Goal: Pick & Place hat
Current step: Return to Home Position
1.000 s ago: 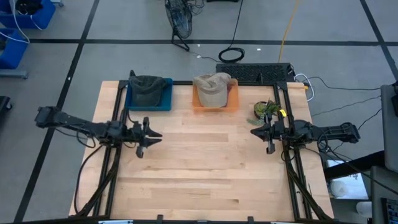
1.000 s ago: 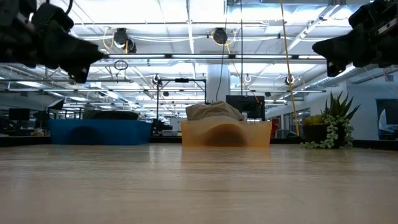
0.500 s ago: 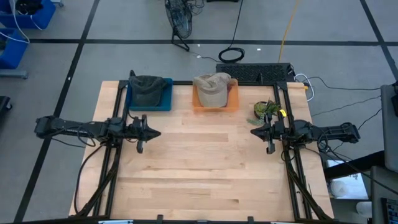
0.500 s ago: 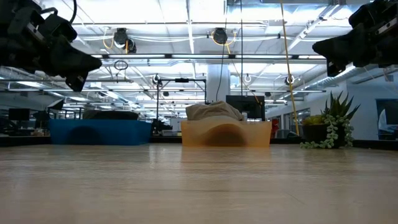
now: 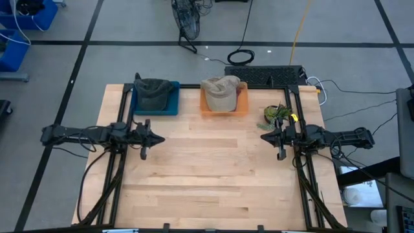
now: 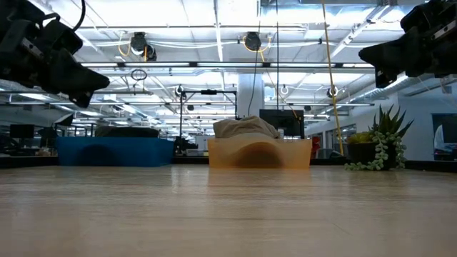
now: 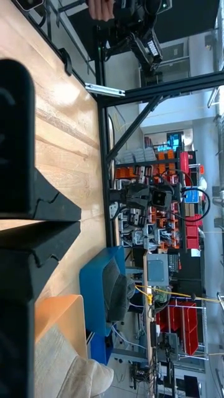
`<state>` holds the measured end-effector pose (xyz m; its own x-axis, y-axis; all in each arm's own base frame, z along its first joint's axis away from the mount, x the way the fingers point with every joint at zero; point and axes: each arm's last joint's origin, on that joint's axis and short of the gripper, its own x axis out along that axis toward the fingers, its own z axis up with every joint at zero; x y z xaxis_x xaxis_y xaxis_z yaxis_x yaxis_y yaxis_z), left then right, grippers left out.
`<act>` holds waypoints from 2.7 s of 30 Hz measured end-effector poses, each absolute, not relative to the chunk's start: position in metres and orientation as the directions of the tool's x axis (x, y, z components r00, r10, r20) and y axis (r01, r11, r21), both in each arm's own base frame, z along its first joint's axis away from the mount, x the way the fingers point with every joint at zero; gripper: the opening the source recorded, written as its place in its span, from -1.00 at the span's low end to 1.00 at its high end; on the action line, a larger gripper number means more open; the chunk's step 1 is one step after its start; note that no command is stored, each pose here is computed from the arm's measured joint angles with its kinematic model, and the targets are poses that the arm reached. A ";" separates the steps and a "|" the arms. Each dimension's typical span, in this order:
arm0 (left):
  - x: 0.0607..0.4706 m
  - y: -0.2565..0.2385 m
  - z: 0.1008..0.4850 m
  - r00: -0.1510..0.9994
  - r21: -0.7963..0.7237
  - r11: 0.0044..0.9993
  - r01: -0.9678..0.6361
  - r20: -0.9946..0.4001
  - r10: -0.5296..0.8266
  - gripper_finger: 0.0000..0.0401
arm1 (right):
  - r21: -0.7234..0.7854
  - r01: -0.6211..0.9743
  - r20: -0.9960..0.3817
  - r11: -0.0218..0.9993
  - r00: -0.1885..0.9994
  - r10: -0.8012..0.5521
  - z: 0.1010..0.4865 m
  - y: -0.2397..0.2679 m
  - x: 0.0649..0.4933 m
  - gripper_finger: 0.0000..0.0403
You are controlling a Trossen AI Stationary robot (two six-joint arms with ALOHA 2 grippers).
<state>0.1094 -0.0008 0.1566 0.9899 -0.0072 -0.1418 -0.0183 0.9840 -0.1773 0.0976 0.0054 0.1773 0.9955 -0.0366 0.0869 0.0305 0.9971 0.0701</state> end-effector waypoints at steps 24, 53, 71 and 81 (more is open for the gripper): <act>0.107 -0.001 0.157 0.990 -0.072 0.997 0.000 -0.141 -0.010 -0.98 | 0.070 0.030 0.087 0.997 0.996 -0.036 0.177 0.005 0.098 -1.00; 0.091 -0.001 0.187 1.000 -0.080 0.997 0.008 0.008 -0.008 -0.94 | 0.070 0.030 0.088 0.997 0.995 -0.036 0.177 0.005 0.098 -1.00; 0.097 -0.001 0.170 0.999 -0.043 0.999 0.003 0.037 -0.002 -0.94 | 0.070 0.030 0.087 0.997 0.996 -0.036 0.177 0.005 0.098 -1.00; 0.097 -0.001 0.170 0.999 -0.031 1.000 0.003 0.037 -0.002 -0.71 | 0.070 0.031 0.087 0.997 0.996 -0.037 0.177 0.005 0.098 -1.00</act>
<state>0.0974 -0.0007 0.1703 0.9993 -0.0015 0.0372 0.0027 0.9995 -0.0310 0.0976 0.0054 0.1773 0.9956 -0.0366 0.0867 0.0305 0.9971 0.0700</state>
